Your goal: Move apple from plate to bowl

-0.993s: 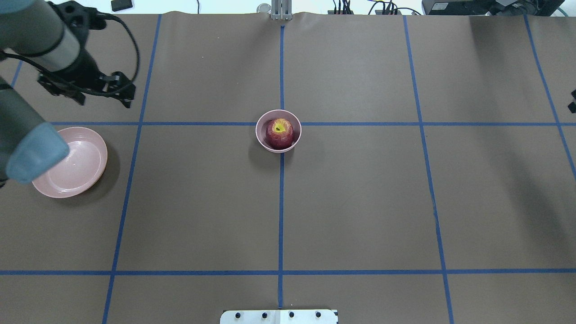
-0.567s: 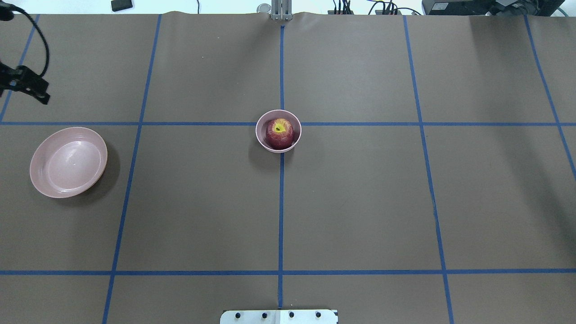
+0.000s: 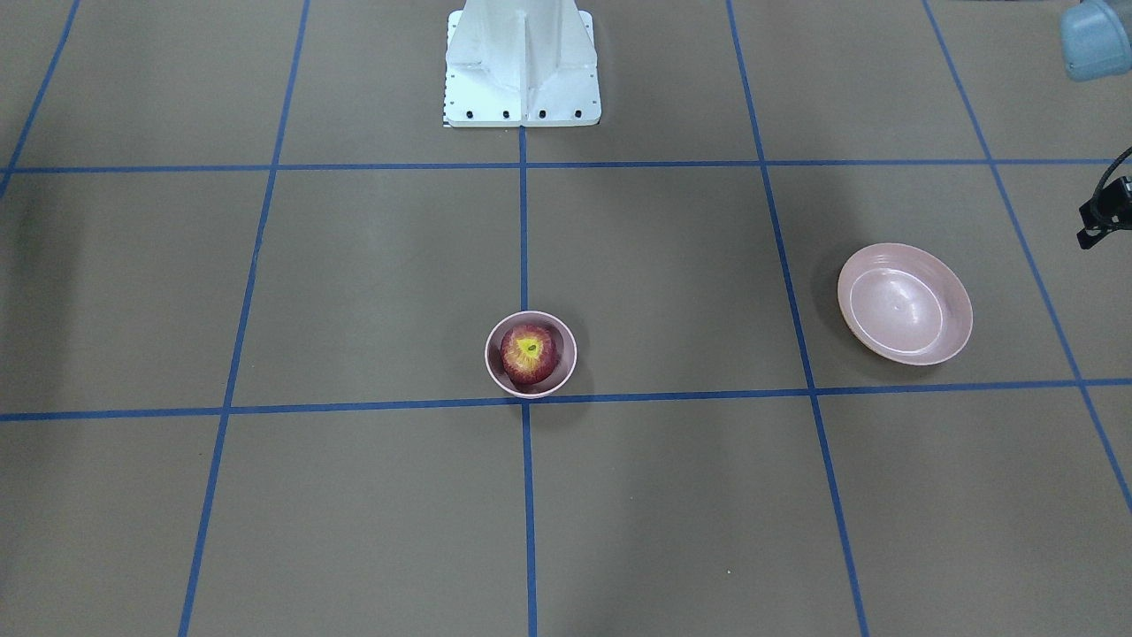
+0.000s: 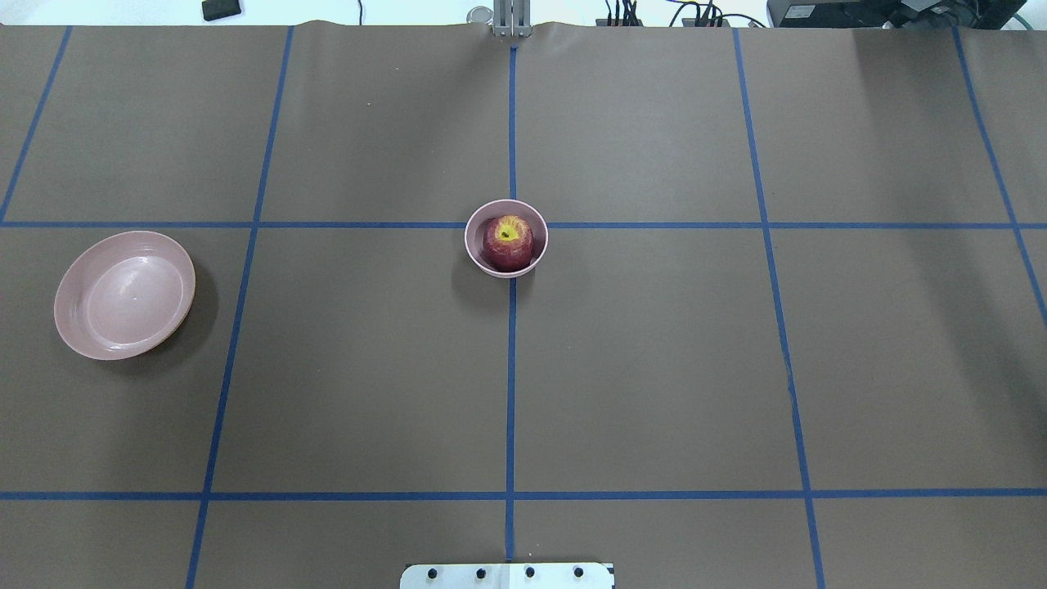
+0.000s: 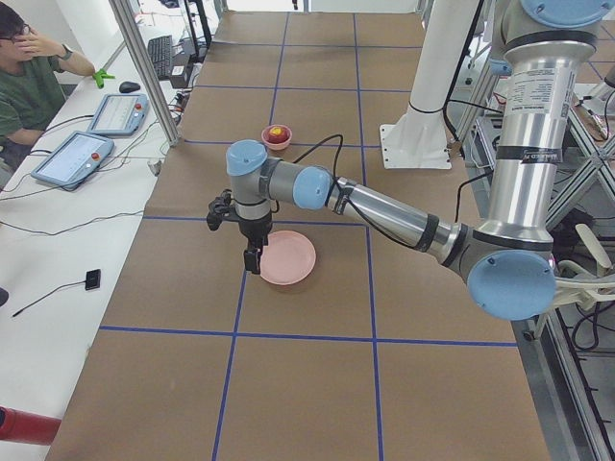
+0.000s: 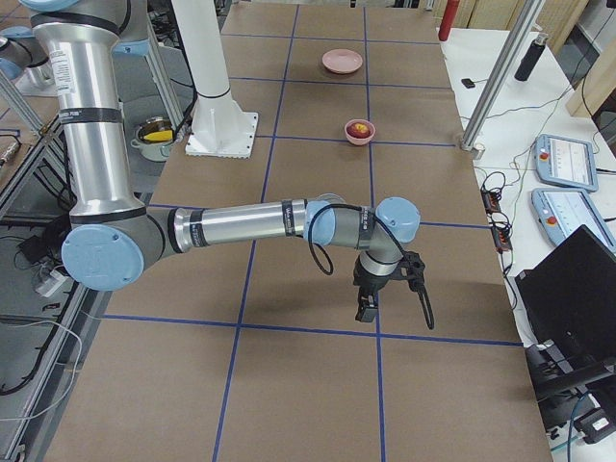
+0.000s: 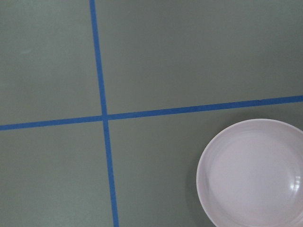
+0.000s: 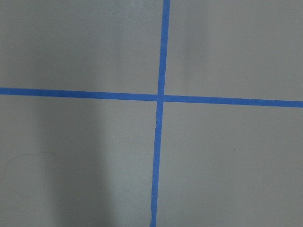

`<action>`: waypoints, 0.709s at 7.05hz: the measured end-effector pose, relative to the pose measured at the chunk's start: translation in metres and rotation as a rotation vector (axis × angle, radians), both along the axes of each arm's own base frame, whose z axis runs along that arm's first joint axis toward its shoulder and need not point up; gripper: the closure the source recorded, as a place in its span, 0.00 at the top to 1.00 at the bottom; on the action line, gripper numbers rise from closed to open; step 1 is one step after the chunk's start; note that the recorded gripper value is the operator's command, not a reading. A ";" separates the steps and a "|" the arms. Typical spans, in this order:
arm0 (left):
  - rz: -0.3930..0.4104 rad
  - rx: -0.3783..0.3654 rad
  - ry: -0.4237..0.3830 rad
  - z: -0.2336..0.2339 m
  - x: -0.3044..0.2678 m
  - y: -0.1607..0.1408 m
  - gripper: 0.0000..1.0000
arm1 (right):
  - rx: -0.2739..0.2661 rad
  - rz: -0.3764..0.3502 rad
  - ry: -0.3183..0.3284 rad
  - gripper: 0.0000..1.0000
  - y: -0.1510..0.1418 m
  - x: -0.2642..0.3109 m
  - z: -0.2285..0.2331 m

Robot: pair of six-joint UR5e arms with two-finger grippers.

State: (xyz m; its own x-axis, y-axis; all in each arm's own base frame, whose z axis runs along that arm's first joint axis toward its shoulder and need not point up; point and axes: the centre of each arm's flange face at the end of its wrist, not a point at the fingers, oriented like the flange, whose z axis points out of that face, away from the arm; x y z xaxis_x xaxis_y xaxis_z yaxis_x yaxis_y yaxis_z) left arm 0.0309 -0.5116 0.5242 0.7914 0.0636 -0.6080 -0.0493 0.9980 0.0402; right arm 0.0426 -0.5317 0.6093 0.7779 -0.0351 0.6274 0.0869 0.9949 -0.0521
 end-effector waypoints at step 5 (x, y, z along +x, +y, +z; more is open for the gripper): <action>0.018 -0.035 0.060 0.074 -0.067 0.029 0.99 | -0.021 0.015 0.005 1.00 0.007 0.009 0.011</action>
